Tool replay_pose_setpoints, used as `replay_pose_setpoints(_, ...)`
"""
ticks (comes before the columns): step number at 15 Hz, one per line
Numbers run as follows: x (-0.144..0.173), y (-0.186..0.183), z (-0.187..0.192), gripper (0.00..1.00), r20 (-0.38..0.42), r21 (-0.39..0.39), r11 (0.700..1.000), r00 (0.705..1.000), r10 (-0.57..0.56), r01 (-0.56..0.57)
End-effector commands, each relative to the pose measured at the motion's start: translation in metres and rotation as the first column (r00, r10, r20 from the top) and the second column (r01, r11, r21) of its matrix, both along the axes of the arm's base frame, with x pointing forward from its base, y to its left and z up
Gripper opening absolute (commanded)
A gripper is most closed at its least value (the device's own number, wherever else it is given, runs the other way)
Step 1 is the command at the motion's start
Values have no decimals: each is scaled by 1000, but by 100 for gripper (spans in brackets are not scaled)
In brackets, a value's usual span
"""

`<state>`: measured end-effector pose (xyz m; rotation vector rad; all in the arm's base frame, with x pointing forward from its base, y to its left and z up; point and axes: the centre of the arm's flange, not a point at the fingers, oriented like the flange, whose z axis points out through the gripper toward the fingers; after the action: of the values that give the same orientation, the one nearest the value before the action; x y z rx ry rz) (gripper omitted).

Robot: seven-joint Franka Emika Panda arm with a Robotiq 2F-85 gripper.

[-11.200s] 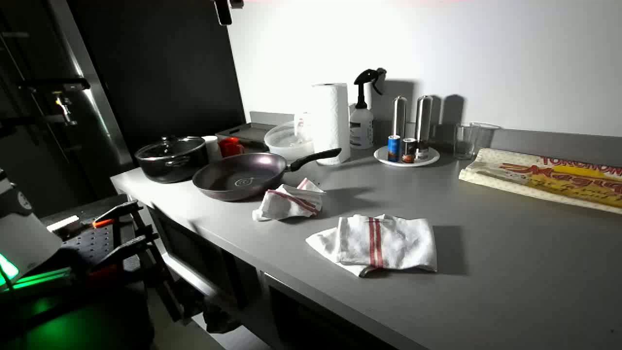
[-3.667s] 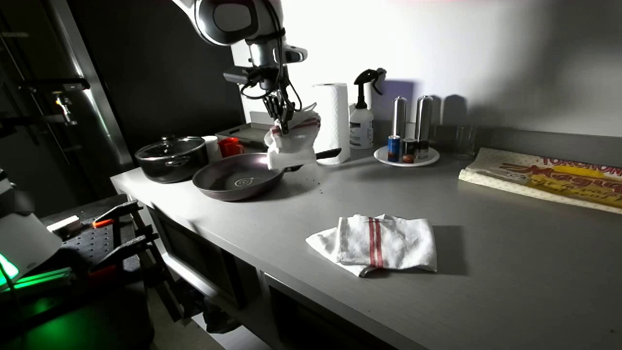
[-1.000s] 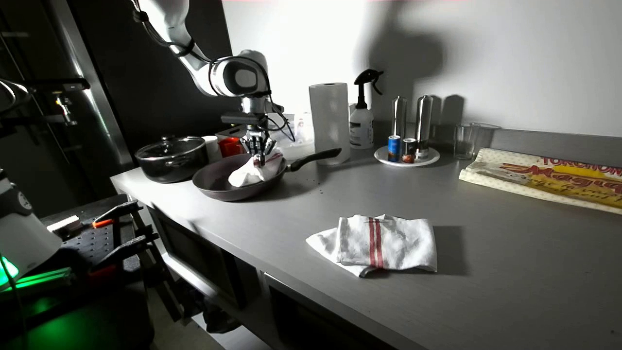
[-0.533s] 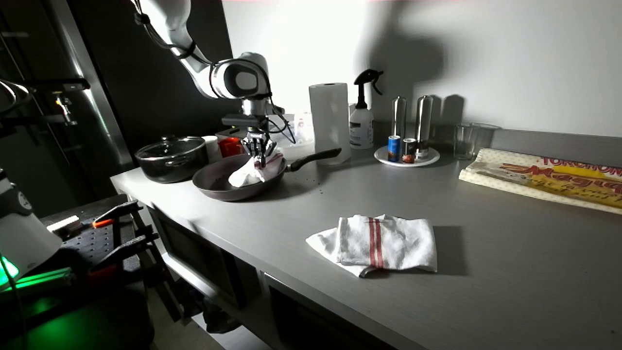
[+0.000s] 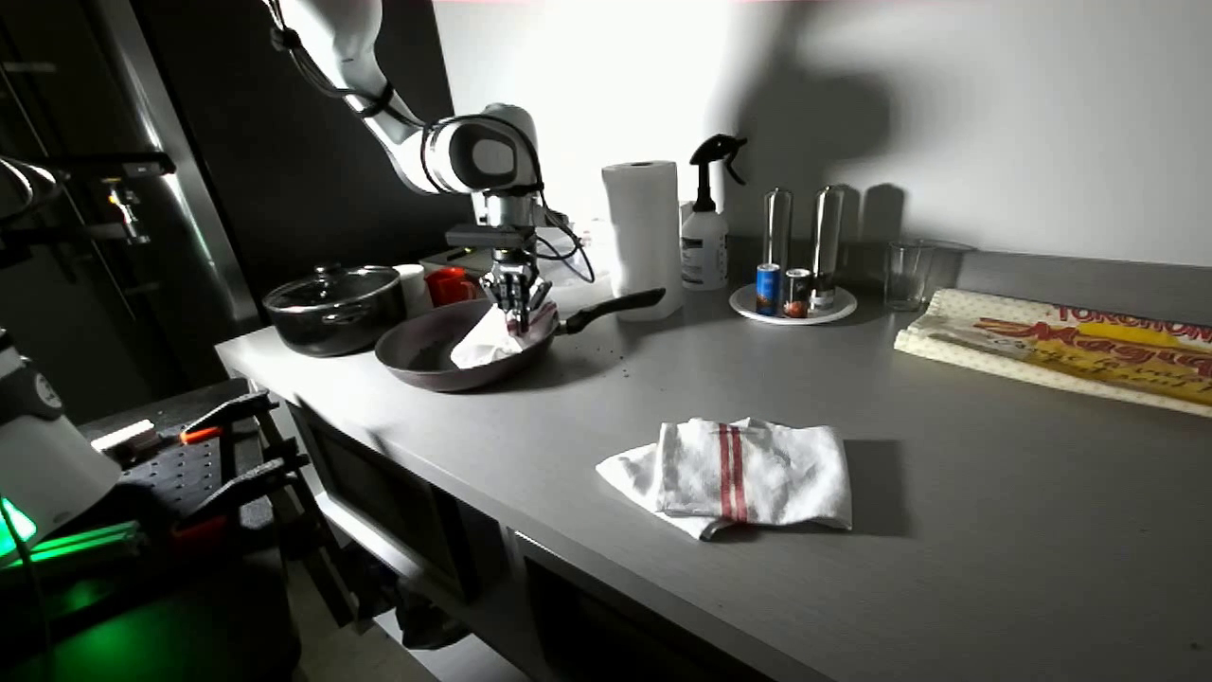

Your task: Clean the pan

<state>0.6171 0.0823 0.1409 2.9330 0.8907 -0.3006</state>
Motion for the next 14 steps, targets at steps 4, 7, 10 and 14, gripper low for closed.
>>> replay_pose_setpoints(4, 25, -16, -38, 4, -65, -57, 991, 991, 119, -123)
replay_pose_setpoints(7, 29, -4, -50, 4, -100, -72, 982, 981, 169, -177)
replay_pose_setpoints(10, 26, 14, -53, 4, -124, -96, 967, 967, 225, -237)
replay_pose_setpoints(14, 15, 47, -58, 4, -149, -132, 927, 931, 332, -352)
